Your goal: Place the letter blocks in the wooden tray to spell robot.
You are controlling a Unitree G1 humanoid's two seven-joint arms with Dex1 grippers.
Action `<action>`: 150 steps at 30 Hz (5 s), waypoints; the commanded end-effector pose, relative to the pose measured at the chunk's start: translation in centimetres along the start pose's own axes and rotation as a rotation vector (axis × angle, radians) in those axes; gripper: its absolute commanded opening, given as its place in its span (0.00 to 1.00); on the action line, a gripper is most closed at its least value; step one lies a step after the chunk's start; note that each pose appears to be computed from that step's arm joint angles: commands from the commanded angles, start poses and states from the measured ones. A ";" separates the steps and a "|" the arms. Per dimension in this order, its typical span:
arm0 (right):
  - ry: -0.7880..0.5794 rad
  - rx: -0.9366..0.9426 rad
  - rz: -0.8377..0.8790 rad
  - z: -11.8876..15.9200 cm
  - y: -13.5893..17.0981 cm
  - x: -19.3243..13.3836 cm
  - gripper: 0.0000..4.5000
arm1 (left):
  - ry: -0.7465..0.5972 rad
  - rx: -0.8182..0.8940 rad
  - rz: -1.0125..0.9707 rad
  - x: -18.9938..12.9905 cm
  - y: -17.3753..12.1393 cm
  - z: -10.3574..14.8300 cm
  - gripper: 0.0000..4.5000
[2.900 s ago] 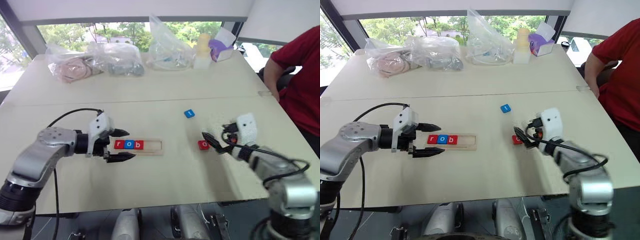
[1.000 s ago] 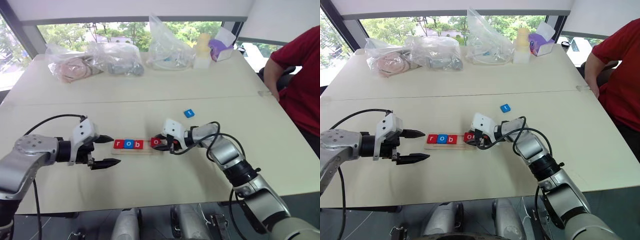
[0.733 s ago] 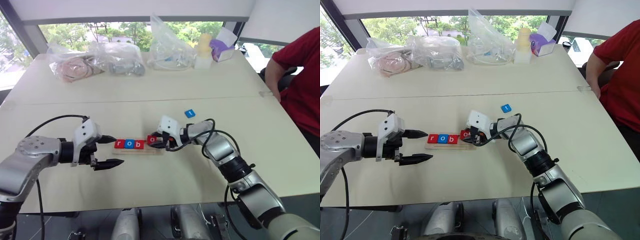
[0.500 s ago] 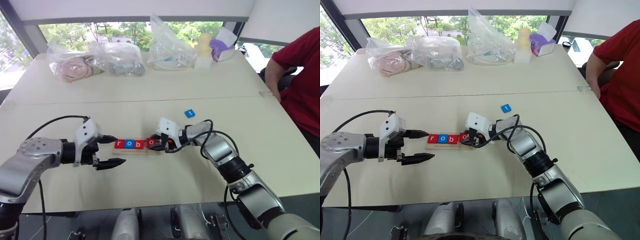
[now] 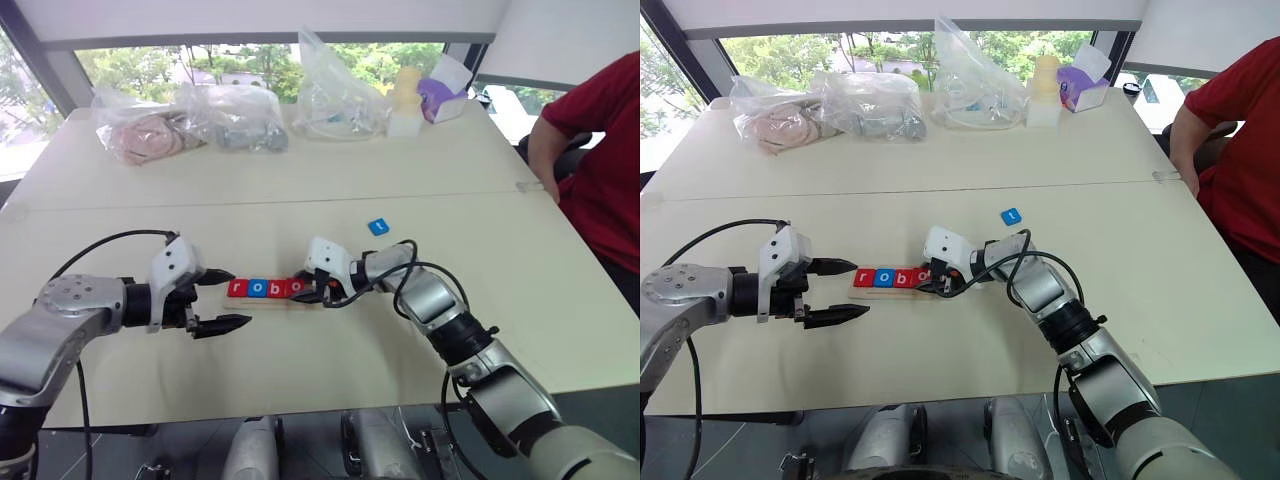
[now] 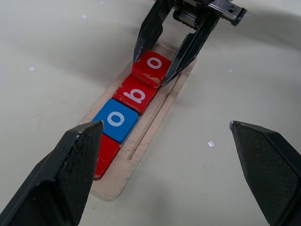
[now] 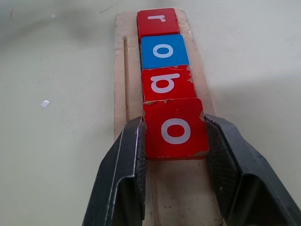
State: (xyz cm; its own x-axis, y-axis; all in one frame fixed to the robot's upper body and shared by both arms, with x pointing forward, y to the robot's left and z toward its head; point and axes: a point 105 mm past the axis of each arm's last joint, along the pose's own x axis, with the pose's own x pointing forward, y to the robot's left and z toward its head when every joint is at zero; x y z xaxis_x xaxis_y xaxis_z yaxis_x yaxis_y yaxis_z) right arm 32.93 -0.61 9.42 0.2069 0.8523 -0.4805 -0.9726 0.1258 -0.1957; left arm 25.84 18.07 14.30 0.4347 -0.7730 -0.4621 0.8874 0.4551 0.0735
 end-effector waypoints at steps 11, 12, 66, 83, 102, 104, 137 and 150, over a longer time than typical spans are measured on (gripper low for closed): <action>-0.110 -0.026 -0.064 3.6 -1.7 -1.6 0.98 | -0.015 0.043 0.030 -0.3 0.4 0.8 1.00; -0.132 0.006 -0.101 3.9 -2.5 -2.5 0.98 | -0.014 0.045 0.033 -0.3 0.4 0.8 1.00; -0.012 0.783 -1.069 -4.0 -2.3 -10.9 0.28 | -0.168 0.256 0.041 7.7 0.9 5.2 1.00; -0.164 0.657 -0.963 -2.7 -4.4 -14.8 0.99 | -0.202 0.241 0.060 7.7 2.0 5.6 1.00; 0.060 0.015 -0.103 -7.8 -3.7 -15.2 0.99 | -0.030 0.056 -0.070 -0.2 0.5 2.6 1.00; 0.076 -0.008 -0.065 -8.1 -3.8 -14.6 0.99 | -0.019 0.051 -0.064 0.0 0.3 2.2 1.00; -0.032 0.079 -0.002 0.3 -0.5 -6.4 0.25 | 0.015 0.115 -0.014 0.4 0.4 2.0 1.00; 0.072 0.021 -0.021 -0.2 -0.2 -4.8 0.25 | 0.013 0.118 0.010 0.7 -0.1 2.0 1.00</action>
State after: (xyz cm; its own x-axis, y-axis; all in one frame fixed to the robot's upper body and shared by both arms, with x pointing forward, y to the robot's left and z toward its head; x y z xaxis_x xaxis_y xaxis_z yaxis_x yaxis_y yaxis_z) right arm 31.98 -5.58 10.36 0.2224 0.8007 -0.5563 -0.9746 0.1672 -0.1489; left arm 26.49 16.90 14.97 0.4375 -0.7542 -0.4897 0.8948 0.4189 0.1543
